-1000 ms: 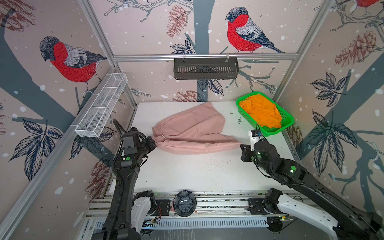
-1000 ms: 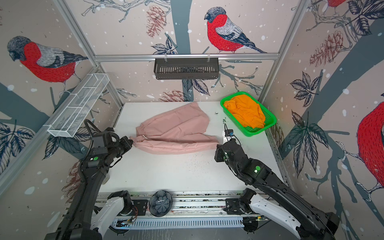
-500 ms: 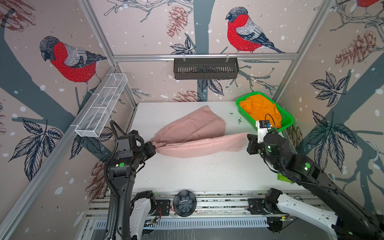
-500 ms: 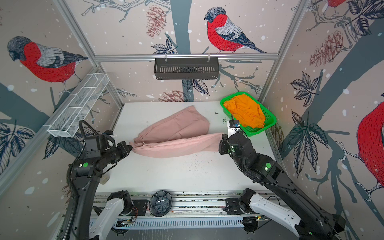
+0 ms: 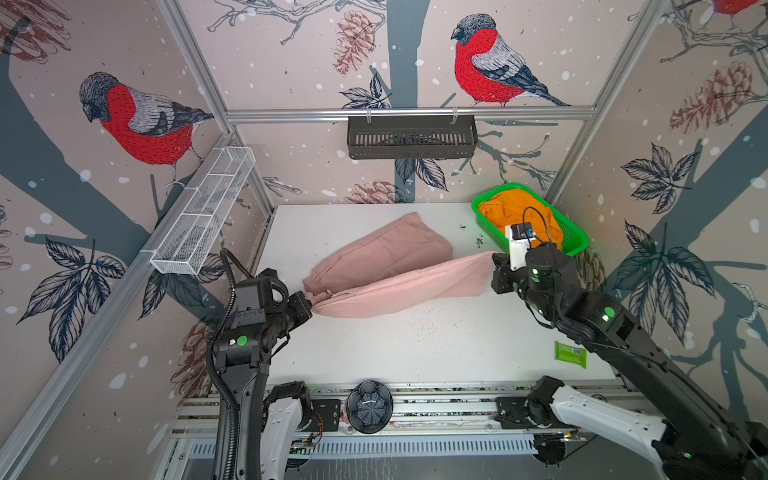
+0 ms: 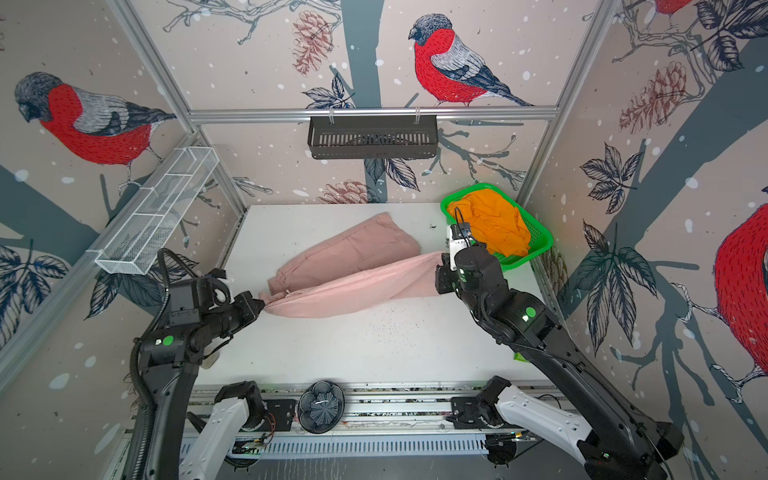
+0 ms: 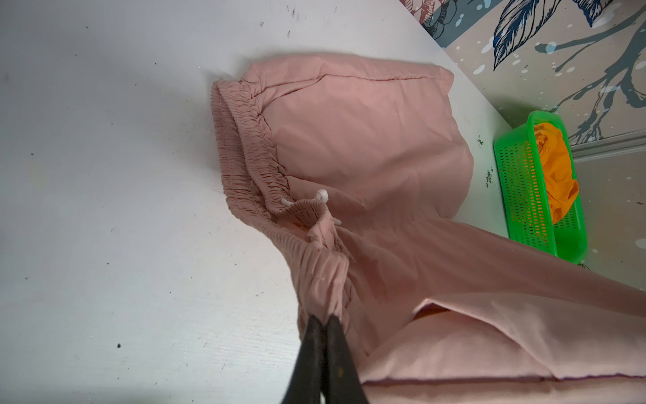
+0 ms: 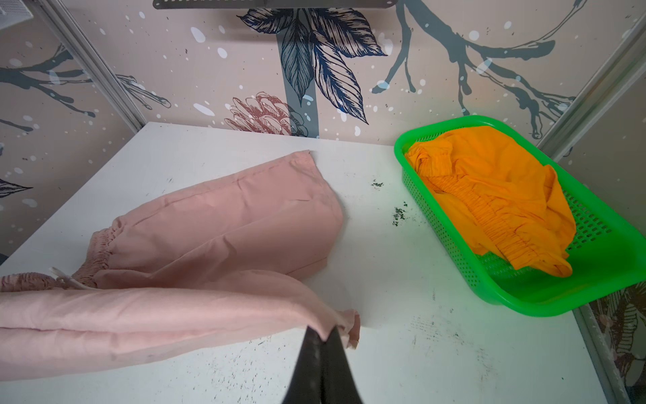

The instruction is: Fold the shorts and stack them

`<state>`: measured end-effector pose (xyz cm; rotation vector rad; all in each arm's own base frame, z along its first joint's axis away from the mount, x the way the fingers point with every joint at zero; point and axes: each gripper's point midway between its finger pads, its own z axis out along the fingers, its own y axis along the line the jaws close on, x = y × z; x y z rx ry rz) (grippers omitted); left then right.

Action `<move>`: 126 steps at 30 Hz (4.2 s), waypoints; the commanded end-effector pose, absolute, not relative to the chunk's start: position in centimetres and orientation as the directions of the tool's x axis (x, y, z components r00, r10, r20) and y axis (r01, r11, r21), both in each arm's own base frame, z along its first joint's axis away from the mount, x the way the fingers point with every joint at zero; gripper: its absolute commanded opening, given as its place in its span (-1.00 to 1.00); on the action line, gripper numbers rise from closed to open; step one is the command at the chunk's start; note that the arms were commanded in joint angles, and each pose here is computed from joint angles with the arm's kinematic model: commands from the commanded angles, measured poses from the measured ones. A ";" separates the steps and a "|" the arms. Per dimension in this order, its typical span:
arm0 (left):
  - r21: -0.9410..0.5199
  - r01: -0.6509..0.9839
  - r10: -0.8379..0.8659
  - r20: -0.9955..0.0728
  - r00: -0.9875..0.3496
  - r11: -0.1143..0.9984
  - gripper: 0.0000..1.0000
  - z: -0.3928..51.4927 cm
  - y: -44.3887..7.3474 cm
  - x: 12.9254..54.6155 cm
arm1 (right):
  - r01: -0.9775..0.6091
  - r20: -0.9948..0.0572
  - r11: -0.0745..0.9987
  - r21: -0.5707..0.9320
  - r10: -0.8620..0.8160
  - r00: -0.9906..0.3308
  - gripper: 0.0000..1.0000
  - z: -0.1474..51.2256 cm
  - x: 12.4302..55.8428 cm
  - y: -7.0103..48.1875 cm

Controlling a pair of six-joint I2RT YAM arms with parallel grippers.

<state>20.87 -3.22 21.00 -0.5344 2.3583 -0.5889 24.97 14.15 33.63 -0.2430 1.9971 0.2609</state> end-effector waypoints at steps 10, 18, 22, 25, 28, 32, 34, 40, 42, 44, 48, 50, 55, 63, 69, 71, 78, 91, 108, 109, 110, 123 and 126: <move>-0.561 -0.255 -0.542 -0.435 -0.719 0.788 -1.00 19.7 -3.6 20.1 | -0.305 -0.913 0.951 -0.045 -0.163 -0.374 -1.00 34.8 29.5 15.6; -0.486 -0.335 -0.537 -0.369 -0.758 0.807 -1.00 17.9 -2.4 21.1 | -0.421 -0.900 0.905 -0.060 -0.231 -0.369 -0.99 33.9 38.9 19.2; -0.420 -0.395 -0.544 -0.338 -0.768 0.817 -1.00 17.1 -1.2 21.8 | -0.470 -0.873 0.879 -0.082 -0.291 -0.391 -0.99 31.7 42.4 20.5; -0.387 -0.410 -0.543 -0.350 -0.764 0.826 -1.00 17.2 -0.4 23.0 | -0.483 -0.864 0.871 -0.091 -0.311 -0.397 -0.99 30.6 44.6 21.1; -0.363 -0.420 -0.536 -0.331 -0.776 0.832 -1.00 16.3 0.0 23.8 | -0.497 -0.858 0.862 -0.103 -0.330 -0.395 -0.99 29.8 46.7 21.8; -0.323 -0.439 -0.533 -0.315 -0.786 0.838 -1.00 14.9 0.8 24.6 | -0.501 -0.847 0.857 -0.121 -0.352 -0.399 -1.00 28.8 49.4 22.3; -0.309 -0.445 -0.532 -0.313 -0.787 0.840 -1.00 14.6 1.2 25.0 | -0.506 -0.838 0.854 -0.118 -0.359 -0.411 -0.99 28.1 50.6 22.6; -0.292 -0.446 -0.528 -0.336 -0.780 0.846 -1.00 15.7 1.8 25.5 | -0.524 -0.823 0.845 -0.107 -0.371 -0.430 -1.00 27.4 51.7 23.2; -0.299 -0.445 -0.530 -0.349 -0.773 0.844 -1.00 16.2 1.8 25.5 | -0.526 -0.823 0.844 -0.107 -0.371 -0.429 -0.99 27.6 51.4 23.1; -0.305 -0.443 -0.532 -0.357 -0.768 0.843 -1.00 16.5 1.7 25.3 | -0.523 -0.829 0.845 -0.109 -0.368 -0.422 -0.99 28.1 50.8 22.8; -0.308 -0.432 -0.525 -0.371 -0.766 0.848 -1.00 17.2 1.6 24.7 | -0.512 -0.843 0.852 -0.107 -0.351 -0.407 -0.99 29.8 49.1 21.9; -0.298 -0.427 -0.518 -0.397 -0.757 0.853 -1.00 17.8 1.8 24.4 | -0.511 -0.851 0.853 -0.108 -0.344 -0.396 -0.99 30.7 48.0 21.5; -0.240 -0.428 -0.491 -0.437 -0.754 0.871 -1.00 18.2 2.8 23.9 | -0.486 -0.883 0.865 -0.127 -0.322 -0.341 -0.99 33.1 46.3 20.5; -0.275 -0.421 -0.503 -0.453 -0.736 0.864 -1.00 18.2 3.6 28.6 | -0.522 -0.870 0.843 -0.131 -0.350 -0.347 -0.99 32.0 49.1 22.0; -0.281 -0.470 -0.547 -0.451 -0.705 0.837 -1.00 16.9 4.7 31.7 | -0.572 -0.847 0.814 -0.101 -0.373 -0.380 -0.99 28.7 53.0 23.8; -0.272 -0.487 -0.558 -0.441 -0.703 0.830 -1.00 16.1 5.3 32.4 | -0.583 -0.846 0.808 -0.089 -0.370 -0.384 -0.99 27.7 54.4 24.3; -0.253 -0.520 -0.578 -0.397 -0.713 0.816 -1.00 12.7 6.3 34.7 | -0.612 -0.848 0.789 -0.051 -0.358 -0.391 -0.99 23.7 58.6 26.4; -0.281 -0.524 -0.595 -0.375 -0.711 0.804 0.16 9.7 7.5 41.0 | -0.608 -0.870 0.793 0.034 -0.276 -0.409 -0.48 16.8 62.8 28.6; -0.298 -0.497 -0.580 -0.420 -0.699 0.815 0.95 13.8 7.0 39.4 | -0.542 -0.680 0.786 0.297 -0.225 -0.698 0.36 12.4 53.9 20.0; -0.354 -0.468 -0.584 -0.407 -0.702 0.810 0.95 13.7 5.8 39.3 | -0.532 -0.668 0.791 0.302 -0.222 -0.710 0.36 11.9 53.1 19.7; -0.434 -0.410 -0.580 -0.402 -0.708 0.802 0.95 13.8 4.0 39.6 | -0.521 -0.660 0.794 0.313 -0.213 -0.721 0.37 11.4 52.4 19.4; -0.569 -0.104 -0.448 -0.508 -0.735 0.816 0.95 14.0 -5.1 43.1 | -0.485 -0.563 0.795 0.365 -0.227 -0.795 0.38 4.3 48.3 19.2; -0.547 -0.104 -0.434 -0.520 -0.735 0.831 0.95 13.2 -4.7 43.7 | -0.487 -0.547 0.779 0.396 -0.226 -0.806 0.28 3.2 47.8 19.8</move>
